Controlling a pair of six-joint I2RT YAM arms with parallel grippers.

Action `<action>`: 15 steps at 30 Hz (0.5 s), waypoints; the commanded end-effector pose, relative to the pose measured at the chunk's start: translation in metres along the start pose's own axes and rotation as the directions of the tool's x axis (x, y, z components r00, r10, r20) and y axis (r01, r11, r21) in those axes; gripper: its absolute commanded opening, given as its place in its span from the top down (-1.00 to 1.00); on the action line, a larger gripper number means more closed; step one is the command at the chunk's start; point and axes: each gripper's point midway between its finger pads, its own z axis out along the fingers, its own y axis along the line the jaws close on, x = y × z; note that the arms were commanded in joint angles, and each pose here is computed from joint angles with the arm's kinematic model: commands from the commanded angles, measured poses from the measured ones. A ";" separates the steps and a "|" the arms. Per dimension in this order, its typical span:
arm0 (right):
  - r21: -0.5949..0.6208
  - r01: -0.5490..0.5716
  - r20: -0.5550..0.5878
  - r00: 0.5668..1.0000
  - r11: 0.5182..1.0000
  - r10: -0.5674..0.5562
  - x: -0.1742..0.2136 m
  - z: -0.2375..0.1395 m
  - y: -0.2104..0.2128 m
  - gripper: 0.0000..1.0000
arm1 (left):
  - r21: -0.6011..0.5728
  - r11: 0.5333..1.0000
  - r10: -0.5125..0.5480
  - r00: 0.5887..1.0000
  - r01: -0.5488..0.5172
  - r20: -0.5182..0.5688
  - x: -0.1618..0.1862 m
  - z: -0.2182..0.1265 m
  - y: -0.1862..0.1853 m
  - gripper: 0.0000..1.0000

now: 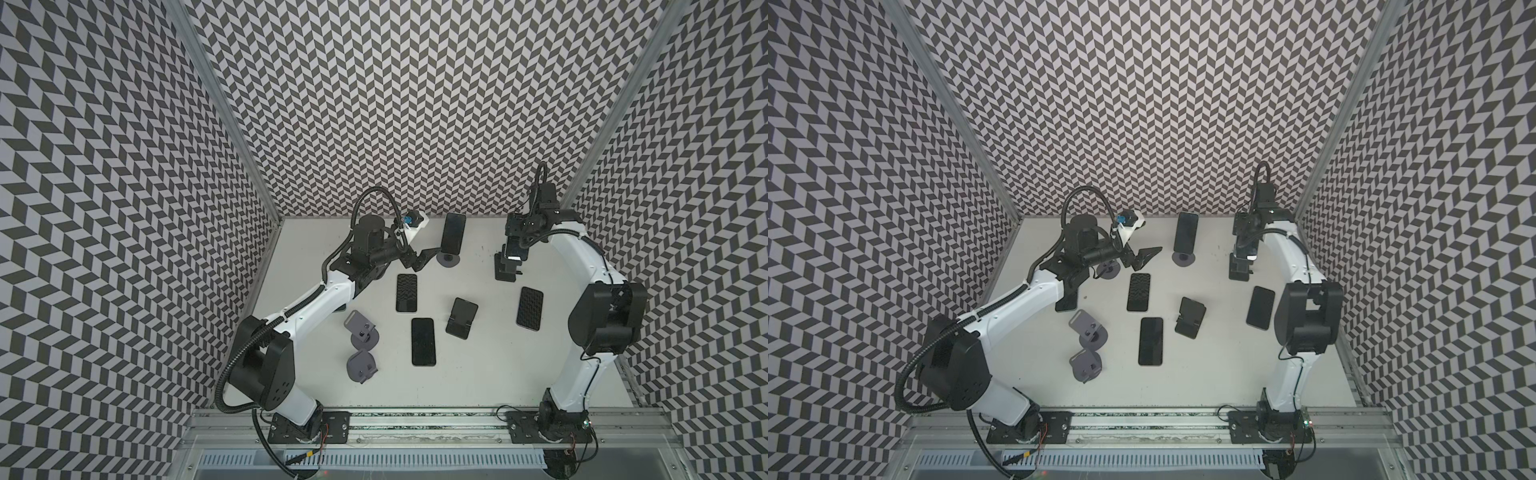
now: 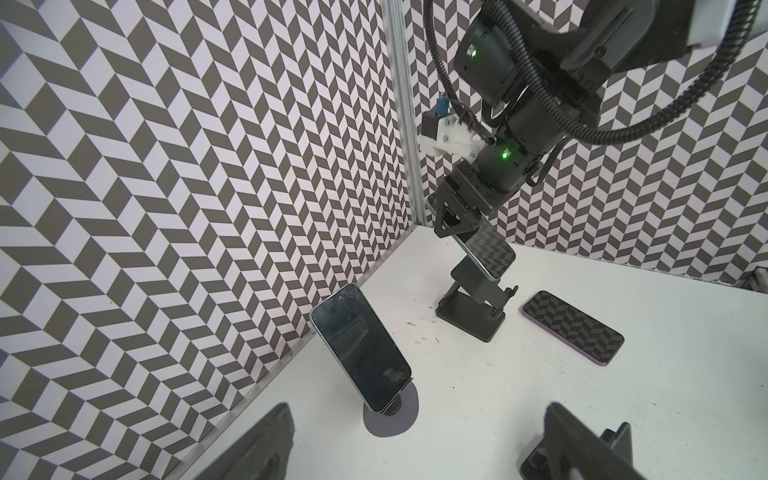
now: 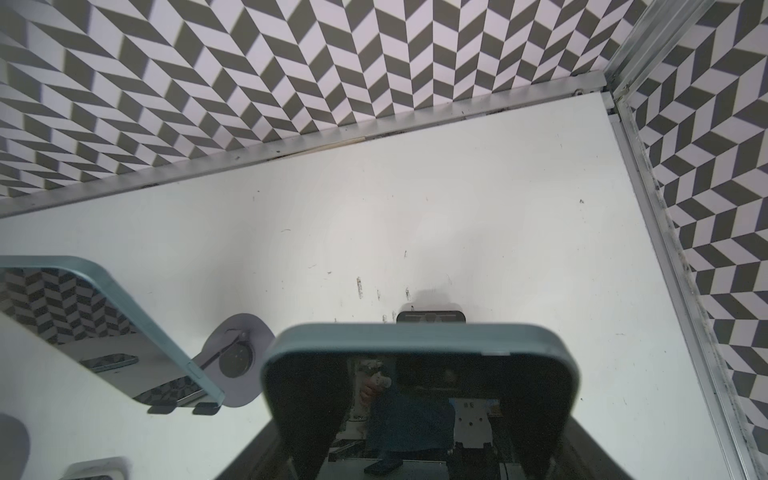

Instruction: Remove the phone from the phone stand

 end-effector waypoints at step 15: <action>-0.240 0.099 0.056 0.995 0.966 -0.088 0.023 -0.090 0.107 -0.22 | -0.021 0.996 -0.092 0.995 0.092 -0.026 0.004 -0.034 -0.020 -0.86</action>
